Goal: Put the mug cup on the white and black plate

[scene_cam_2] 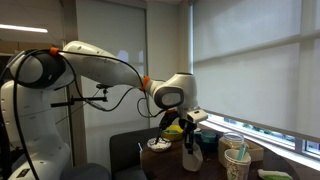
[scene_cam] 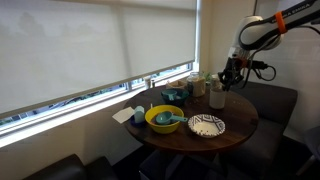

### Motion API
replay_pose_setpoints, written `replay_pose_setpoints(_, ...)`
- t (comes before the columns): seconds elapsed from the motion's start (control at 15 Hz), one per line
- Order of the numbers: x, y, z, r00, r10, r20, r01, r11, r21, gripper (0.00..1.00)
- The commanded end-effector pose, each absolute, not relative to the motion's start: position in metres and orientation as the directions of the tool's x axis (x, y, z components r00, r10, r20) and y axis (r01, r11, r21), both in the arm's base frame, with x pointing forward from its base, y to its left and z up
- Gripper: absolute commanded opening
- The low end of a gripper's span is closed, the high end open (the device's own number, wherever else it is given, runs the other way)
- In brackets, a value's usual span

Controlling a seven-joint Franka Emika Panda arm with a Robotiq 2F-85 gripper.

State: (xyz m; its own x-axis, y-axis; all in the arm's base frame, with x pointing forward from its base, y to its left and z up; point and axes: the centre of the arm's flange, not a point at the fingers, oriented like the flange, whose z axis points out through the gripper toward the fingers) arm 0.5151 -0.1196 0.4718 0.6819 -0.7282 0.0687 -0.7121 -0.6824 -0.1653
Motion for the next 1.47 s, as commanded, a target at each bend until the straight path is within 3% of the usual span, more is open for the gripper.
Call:
replay_pose_setpoints(0.0,0.515,-0.121,0.481,0.669,-0.74,0.075,-0.719,-0.669,-0.187,0.0)
replay_pose_setpoints(0.33,0.497,-0.128,0.511,0.688,-0.718,0.101,-0.686,-0.69,-0.231,0.01)
replay_pose_setpoints(0.73,0.436,-0.13,0.634,0.784,-0.514,0.348,-0.434,-0.854,-0.286,0.02)
replay_pose_setpoints(0.8,0.457,-0.138,0.601,0.761,-0.57,0.311,-0.511,-0.821,-0.253,0.08)
replay_pose_setpoints(1.0,0.433,-0.13,0.635,0.772,-0.523,0.361,-0.454,-0.851,-0.263,0.08)
replay_pose_setpoints(1.33,0.437,-0.129,0.628,0.781,-0.517,0.349,-0.451,-0.855,-0.256,0.08)
replay_pose_setpoints(1.4,0.437,-0.129,0.628,0.782,-0.517,0.349,-0.451,-0.855,-0.256,0.02)
